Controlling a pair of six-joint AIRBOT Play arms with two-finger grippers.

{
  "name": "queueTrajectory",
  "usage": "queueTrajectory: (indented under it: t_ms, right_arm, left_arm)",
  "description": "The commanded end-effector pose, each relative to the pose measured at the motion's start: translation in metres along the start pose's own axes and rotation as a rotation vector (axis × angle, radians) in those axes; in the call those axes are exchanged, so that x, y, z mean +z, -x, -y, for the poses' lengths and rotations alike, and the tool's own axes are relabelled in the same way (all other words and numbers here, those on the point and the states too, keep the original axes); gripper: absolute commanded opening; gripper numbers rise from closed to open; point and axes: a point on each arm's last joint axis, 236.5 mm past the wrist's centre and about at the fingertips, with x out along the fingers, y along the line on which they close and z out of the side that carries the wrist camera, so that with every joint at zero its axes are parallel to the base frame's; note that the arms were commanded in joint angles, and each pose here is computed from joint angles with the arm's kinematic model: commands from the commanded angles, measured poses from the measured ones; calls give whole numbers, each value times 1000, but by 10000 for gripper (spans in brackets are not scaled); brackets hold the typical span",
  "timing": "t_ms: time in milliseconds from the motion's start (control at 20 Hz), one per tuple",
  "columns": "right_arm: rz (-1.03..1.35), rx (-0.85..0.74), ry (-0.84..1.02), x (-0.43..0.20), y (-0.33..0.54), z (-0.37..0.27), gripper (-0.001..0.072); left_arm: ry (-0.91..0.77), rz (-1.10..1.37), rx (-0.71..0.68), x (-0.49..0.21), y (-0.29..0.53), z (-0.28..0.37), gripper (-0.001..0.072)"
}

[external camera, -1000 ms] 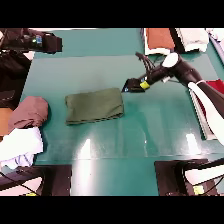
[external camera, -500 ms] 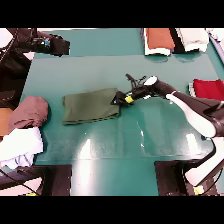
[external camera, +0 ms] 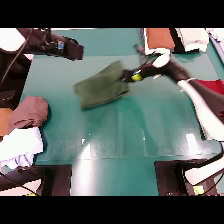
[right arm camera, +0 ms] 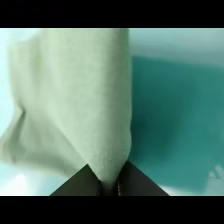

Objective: Fold the shirts.

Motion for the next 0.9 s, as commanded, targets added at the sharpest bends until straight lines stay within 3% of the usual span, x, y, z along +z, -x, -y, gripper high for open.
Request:
queueTrajectory:
  t_ms: [0,250,450,650,850]
  right_arm:
    - [119,-281,-10,38,129,97,18]
    - [350,-541,-261,32,314,227,18]
    - [480,-624,-438,3,395,288,18]
    - [536,-661,-454,2,418,301,19]
    - [606,-667,-336,43,441,264,18]
  left_arm:
    - [-59,4,-47,0,-3,31,22]
    - [-50,22,-65,4,-3,38,22]
    - [-19,55,-66,12,-3,38,22]
    - [1,76,-93,17,-2,45,22]
    - [12,80,-108,18,-2,48,22]
